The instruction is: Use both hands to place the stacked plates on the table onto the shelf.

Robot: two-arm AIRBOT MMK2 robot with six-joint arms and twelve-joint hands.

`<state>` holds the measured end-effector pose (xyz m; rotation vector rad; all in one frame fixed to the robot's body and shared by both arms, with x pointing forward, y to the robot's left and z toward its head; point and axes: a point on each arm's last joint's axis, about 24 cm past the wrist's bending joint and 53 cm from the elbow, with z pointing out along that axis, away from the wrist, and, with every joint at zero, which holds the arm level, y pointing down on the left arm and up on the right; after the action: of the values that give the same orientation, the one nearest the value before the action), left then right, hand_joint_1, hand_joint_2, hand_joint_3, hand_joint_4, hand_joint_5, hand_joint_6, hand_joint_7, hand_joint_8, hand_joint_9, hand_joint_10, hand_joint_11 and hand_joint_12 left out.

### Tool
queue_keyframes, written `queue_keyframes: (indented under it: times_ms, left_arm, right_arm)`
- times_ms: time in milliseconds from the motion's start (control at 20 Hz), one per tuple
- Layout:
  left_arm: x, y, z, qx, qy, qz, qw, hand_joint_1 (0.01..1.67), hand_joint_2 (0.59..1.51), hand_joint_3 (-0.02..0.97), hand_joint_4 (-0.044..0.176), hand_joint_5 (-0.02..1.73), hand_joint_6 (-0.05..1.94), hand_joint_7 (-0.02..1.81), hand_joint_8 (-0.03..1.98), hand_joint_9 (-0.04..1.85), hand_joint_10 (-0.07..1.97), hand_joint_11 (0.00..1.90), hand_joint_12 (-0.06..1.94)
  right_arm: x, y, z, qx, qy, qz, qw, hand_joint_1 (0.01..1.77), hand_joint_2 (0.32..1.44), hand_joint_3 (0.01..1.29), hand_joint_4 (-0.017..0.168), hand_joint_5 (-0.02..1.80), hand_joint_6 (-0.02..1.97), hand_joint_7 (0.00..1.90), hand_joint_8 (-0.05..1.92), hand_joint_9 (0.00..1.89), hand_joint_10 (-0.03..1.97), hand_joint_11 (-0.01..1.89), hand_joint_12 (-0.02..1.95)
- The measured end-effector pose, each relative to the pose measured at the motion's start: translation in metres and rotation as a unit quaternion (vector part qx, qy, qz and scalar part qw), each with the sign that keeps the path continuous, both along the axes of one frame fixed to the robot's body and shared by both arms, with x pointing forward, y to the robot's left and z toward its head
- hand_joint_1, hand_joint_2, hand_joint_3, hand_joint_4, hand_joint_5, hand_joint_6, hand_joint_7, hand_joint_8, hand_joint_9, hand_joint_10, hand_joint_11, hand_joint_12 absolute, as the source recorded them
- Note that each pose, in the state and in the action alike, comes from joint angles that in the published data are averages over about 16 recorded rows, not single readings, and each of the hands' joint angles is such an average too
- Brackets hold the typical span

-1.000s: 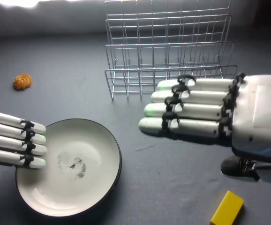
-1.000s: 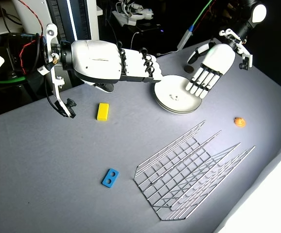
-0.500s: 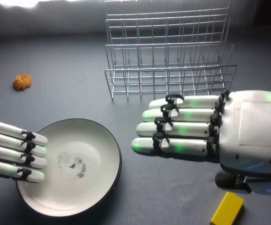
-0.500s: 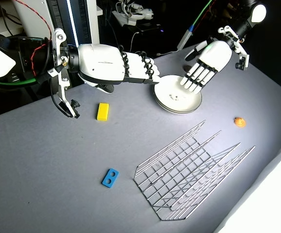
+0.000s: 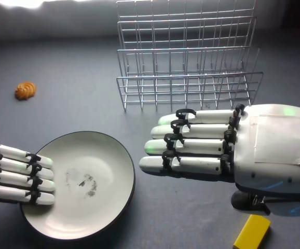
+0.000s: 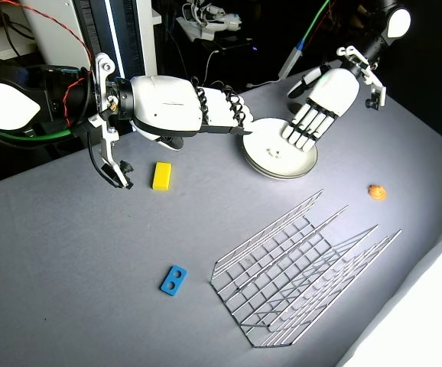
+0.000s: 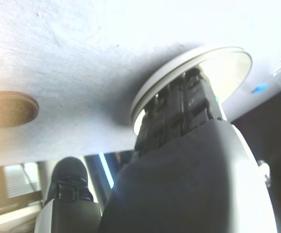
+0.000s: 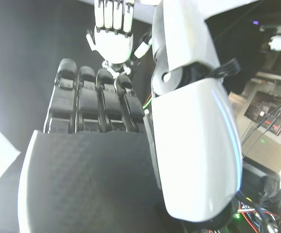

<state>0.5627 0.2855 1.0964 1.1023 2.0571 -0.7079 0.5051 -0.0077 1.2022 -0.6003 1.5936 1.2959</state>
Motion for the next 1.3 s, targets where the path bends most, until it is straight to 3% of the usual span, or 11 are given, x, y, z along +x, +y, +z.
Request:
queue_keyframes:
  times_ms: [350, 600, 1300]
  left_arm:
    - [-0.006, -0.012, -0.008, -0.014, 0.021, 0.032, 0.9992, 0.02, 1.152, 0.033, -0.004, 0.0, -0.01, 0.0, -0.01, 0.01, -0.01, 0.02, -0.01]
    - [-0.012, -0.028, -0.011, -0.037, 0.039, 0.052, 0.9972, 0.02, 1.156, 0.033, -0.005, 0.0, -0.01, 0.0, -0.01, 0.01, -0.01, 0.02, 0.0]
    - [-0.015, -0.073, -0.012, -0.114, 0.075, 0.107, 0.9848, 0.02, 1.16, 0.019, -0.005, 0.03, -0.01, 0.0, -0.01, 0.04, -0.01, 0.02, 0.0]
  right_arm:
    - [0.002, 0.001, 0.0, -0.001, -0.008, 0.0, 1.0, 1.35, 1.0, 0.01, 0.001, 0.02, 0.02, 0.02, 0.01, 0.02, 0.0, 0.01, 0.16]
    - [0.005, 0.004, -0.003, -0.007, -0.023, 0.001, 0.9997, 1.35, 1.0, 0.01, 0.003, 0.02, 0.02, 0.02, 0.01, 0.02, 0.0, 0.01, 0.17]
    - [0.013, 0.046, -0.026, -0.032, -0.086, 0.024, 0.9955, 1.35, 1.0, 0.01, 0.004, 0.02, 0.02, 0.02, 0.01, 0.02, 0.0, 0.01, 0.12]
